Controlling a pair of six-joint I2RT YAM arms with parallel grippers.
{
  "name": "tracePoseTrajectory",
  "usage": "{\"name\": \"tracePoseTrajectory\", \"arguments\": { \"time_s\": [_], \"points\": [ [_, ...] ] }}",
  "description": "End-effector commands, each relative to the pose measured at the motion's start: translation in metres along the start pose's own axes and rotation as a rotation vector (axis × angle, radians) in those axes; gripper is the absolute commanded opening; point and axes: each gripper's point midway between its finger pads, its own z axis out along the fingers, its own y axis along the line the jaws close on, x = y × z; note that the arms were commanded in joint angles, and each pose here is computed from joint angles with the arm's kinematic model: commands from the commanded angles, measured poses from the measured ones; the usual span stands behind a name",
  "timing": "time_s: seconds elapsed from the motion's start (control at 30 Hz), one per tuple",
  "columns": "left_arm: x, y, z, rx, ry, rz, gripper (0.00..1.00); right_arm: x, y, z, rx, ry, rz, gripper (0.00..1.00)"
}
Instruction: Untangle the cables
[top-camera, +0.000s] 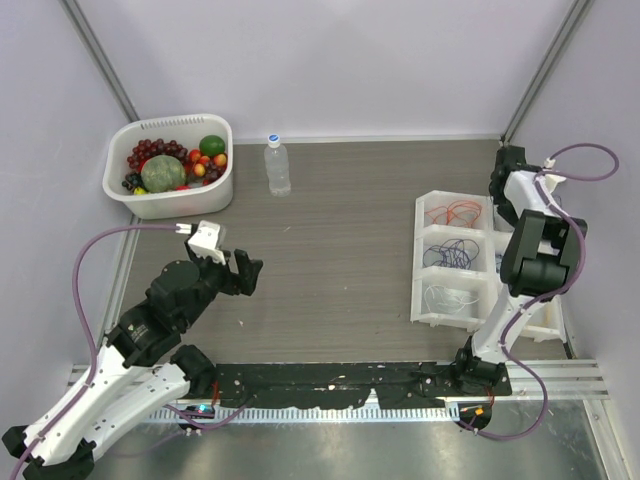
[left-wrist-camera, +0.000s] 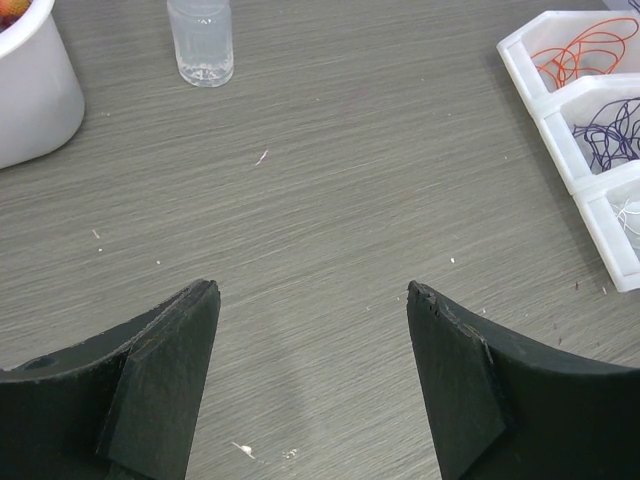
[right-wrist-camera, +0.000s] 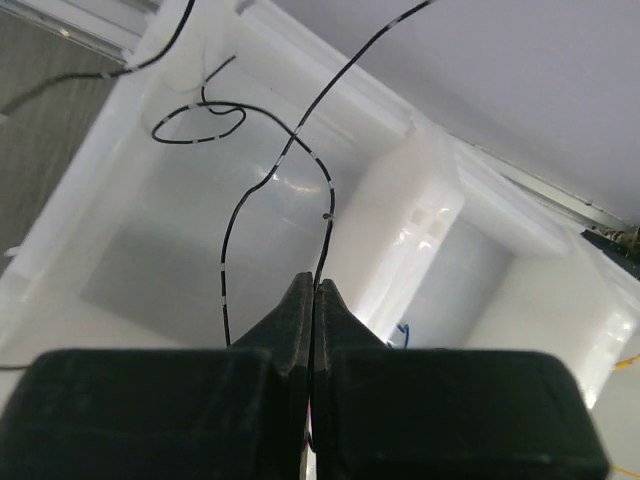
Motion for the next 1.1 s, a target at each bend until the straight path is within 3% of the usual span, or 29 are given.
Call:
{"name": "tracePoseTrajectory", "arguments": {
  "time_s": [0.0, 0.17, 0.33, 0.57, 0.8, 1.07],
  "points": [
    [-0.015, -0.006, -0.002, 0.031, -0.050, -0.006, 0.79, -0.063, -0.027, -0.061, -0.103, -0.159, 0.100, 0.01],
    [-0.019, -0.006, -0.006, 0.041, -0.070, -0.014, 0.79, -0.059, -0.056, -0.075, -0.043, -0.140, 0.089, 0.01],
    [-0.022, -0.007, -0.011, 0.053, -0.092, -0.022, 0.79, -0.040, -0.081, -0.079, 0.073, -0.039, 0.030, 0.01],
    [-0.023, -0.007, -0.014, 0.059, -0.097, -0.026, 0.79, -0.041, -0.101, -0.085, 0.109, -0.085, 0.070, 0.01],
    [-0.022, -0.007, -0.013, 0.055, -0.093, -0.022, 0.79, -0.046, -0.071, -0.071, 0.037, -0.108, 0.093, 0.01],
    [-0.020, -0.003, -0.009, 0.031, -0.082, -0.018, 0.79, -0.045, -0.019, -0.031, 0.065, -0.038, 0.052, 0.01]
  ]
}}
